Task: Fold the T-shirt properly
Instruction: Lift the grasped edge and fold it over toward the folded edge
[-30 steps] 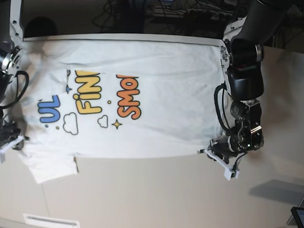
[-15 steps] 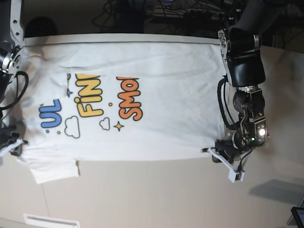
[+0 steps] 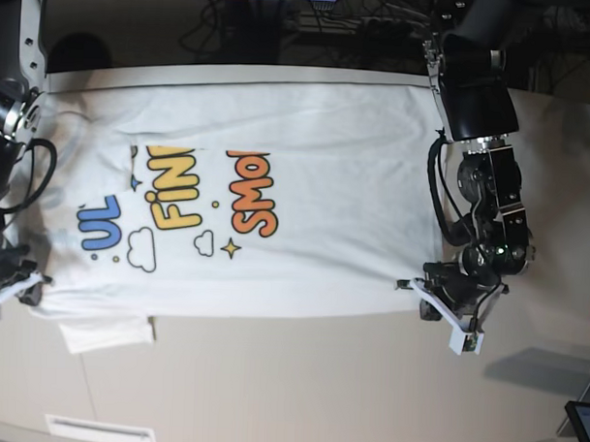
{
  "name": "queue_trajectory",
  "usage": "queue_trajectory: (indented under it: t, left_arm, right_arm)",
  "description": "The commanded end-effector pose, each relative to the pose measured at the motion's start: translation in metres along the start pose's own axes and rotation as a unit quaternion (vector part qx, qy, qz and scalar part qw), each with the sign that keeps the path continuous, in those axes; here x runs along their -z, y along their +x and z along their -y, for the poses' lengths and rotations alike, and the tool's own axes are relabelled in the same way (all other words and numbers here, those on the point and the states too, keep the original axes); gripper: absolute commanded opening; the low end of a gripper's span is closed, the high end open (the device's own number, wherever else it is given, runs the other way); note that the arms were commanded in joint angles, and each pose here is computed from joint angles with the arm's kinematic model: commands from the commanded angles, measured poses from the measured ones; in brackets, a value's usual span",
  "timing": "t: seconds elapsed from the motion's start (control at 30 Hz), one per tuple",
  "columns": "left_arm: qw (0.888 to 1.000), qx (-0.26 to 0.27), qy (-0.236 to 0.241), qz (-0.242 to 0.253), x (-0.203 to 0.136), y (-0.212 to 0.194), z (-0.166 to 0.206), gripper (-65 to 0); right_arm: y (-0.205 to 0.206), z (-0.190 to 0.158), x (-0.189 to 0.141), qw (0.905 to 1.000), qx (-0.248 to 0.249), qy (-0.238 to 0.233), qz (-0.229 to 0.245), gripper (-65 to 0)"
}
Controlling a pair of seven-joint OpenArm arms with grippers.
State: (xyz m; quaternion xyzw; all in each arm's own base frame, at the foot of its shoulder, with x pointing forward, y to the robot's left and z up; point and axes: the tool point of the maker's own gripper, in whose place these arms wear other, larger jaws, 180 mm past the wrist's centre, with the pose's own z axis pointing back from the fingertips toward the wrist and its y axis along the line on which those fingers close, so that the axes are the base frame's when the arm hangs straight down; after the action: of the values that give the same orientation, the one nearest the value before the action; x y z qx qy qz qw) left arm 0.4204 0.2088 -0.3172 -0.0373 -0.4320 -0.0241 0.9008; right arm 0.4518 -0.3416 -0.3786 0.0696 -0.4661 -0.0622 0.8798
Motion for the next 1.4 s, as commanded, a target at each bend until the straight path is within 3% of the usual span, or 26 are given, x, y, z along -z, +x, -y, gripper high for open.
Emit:
queue_trajectory:
  t: [0.0,0.13,0.3,0.7,0.97,1.13,1.37]
  left_arm:
    - [1.000,0.008,0.005,0.030,-0.007,0.021,-0.004,-65.0]
    - [1.000,0.010,0.005,0.019,-0.008,0.008,-0.004,-65.0]
    - [0.999,0.019,0.007,0.030,-0.016,0.010,-0.002,-65.0]
    - [0.999,0.037,0.010,0.025,-0.034,0.004,0.005,-65.0]
    - [0.999,0.040,0.010,0.005,-0.037,-0.019,0.006,-65.0]
    - [0.997,0.072,-0.001,0.017,-0.047,-0.016,0.014,-65.0]
    - [0.997,0.073,-0.004,0.004,-0.049,-0.030,0.015,-65.0]
  right_arm:
    - [0.037,0.008,-0.006,0.9989,-0.002,-0.006,0.046,-63.5]
    - [0.035,0.010,-0.007,0.9989,0.001,-0.007,0.047,-65.0]
    - [0.036,0.026,-0.015,0.9962,0.046,-0.021,0.071,-65.0]
    - [0.008,0.033,-0.019,0.9975,0.046,-0.028,0.046,-65.0]
    - [0.019,0.036,-0.033,0.9970,0.005,-0.038,0.067,-65.0]
    - [0.017,0.036,-0.034,0.9974,0.003,-0.039,0.060,-65.0]
    - [0.017,0.036,-0.034,0.9975,0.002,-0.038,0.060,-65.0]
